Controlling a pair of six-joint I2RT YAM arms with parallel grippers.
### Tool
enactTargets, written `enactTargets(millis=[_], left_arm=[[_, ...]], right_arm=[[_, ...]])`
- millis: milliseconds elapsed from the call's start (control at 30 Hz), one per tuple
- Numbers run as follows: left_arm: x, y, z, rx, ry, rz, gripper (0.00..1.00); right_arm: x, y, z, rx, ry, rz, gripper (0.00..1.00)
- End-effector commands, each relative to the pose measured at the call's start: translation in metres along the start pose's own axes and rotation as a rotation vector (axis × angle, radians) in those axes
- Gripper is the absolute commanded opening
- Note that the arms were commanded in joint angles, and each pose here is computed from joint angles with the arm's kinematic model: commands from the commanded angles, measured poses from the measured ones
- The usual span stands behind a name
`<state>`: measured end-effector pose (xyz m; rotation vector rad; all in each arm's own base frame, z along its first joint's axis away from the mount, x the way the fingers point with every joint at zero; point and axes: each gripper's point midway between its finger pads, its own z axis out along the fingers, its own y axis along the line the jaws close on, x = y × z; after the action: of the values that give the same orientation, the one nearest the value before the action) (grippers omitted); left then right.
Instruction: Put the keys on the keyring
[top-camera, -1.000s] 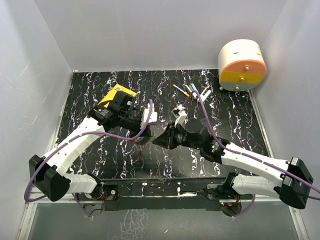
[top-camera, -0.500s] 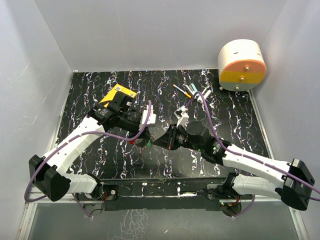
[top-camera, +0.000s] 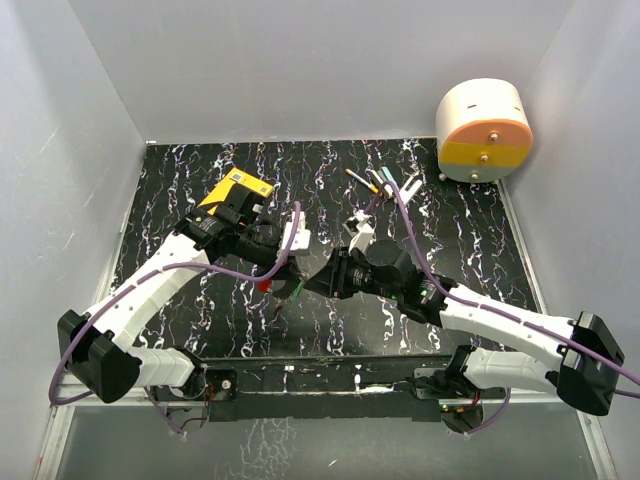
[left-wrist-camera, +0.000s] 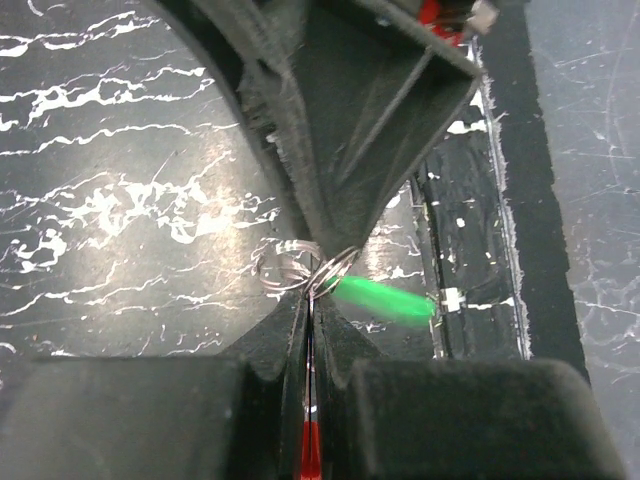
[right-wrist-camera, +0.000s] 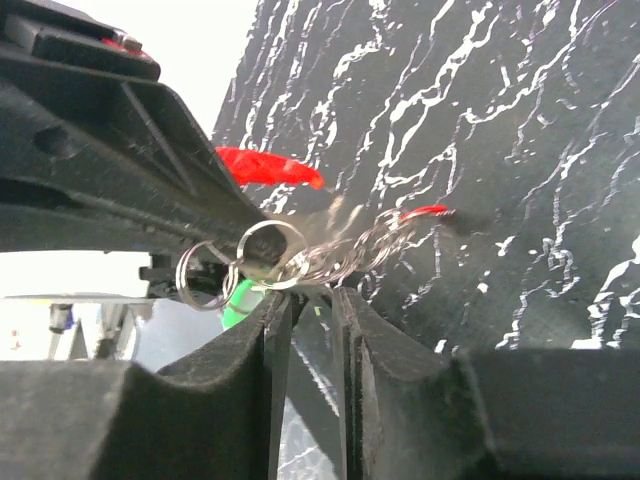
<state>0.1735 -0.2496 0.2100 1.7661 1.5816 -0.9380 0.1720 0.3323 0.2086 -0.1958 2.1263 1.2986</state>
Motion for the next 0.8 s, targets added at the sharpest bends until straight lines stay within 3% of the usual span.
enactTargets(millis=[0, 333, 767], left_arm=[[-0.020, -0.023, -0.002, 0.091, -0.091, 0.014, 0.00], [-0.015, -0.021, 0.001, 0.090, -0.078, -0.001, 0.00], [-0.010, -0.020, 0.005, 0.099, -0.070, -0.022, 0.00]], right_arm=[[-0.038, 0.025, -0.010, -0.038, -0.123, -0.081, 0.33], [-0.051, 0.042, -0.049, -0.067, -0.179, -0.138, 0.35], [-0.055, 0.068, -0.032, -0.190, -0.164, -0.178, 0.33]])
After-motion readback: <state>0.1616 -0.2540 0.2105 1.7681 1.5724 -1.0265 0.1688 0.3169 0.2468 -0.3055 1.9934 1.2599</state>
